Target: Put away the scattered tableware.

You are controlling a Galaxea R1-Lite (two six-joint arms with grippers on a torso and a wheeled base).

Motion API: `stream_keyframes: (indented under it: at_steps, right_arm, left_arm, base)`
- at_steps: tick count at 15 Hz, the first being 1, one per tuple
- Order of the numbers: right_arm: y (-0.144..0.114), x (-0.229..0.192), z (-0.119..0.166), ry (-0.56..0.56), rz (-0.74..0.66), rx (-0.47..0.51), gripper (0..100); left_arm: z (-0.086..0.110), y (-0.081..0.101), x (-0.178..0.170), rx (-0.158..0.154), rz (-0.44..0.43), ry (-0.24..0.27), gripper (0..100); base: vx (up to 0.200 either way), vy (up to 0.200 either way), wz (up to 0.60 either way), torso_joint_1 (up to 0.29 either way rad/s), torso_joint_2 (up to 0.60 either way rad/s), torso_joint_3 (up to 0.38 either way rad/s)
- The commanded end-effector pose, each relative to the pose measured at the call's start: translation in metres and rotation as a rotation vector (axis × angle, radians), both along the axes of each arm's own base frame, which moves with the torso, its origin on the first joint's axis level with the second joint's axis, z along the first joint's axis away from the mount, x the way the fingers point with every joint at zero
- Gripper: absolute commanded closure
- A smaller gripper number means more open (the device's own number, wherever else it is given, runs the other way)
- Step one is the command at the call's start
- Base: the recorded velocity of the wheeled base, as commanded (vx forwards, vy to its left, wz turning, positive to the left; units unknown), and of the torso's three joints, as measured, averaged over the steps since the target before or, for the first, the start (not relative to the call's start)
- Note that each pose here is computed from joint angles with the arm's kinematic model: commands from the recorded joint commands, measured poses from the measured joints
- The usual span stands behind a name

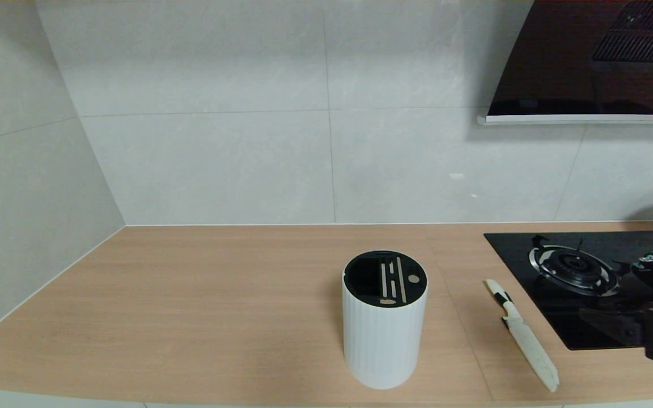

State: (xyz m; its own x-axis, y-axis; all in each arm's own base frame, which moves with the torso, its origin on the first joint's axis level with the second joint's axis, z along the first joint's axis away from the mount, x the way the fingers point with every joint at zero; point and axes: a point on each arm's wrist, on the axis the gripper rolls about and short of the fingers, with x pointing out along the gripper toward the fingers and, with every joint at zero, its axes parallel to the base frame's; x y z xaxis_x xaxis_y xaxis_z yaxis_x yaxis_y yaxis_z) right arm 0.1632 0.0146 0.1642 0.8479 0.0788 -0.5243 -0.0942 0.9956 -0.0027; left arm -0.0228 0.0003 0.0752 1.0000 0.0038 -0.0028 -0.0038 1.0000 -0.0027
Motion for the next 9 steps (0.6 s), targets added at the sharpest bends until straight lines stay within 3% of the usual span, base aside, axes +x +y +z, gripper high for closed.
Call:
stream_keyframes:
  at_steps: [1,4,9]
  right_arm:
    - [0.011,0.067,-0.051,0.159,0.019,-0.021,0]
    - [0.015,0.105,-0.101,0.209,0.012,-0.027,0]
    - [0.013,0.135,-0.160,0.169,-0.062,-0.066,0]
  left_arm:
    - [0.000,0.000,0.000,0.000,0.001,0.000,0]
    - [0.000,0.000,0.000,0.000,0.001,0.000,0]
    - [0.000,0.000,0.000,0.000,0.001,0.000,0]
  base:
    - [0.000,0.000,0.00,0.000,0.00,0.000]
    - [0.000,0.000,0.00,0.000,0.00,0.000]
    - [0.000,0.000,0.00,0.000,0.00,0.000]
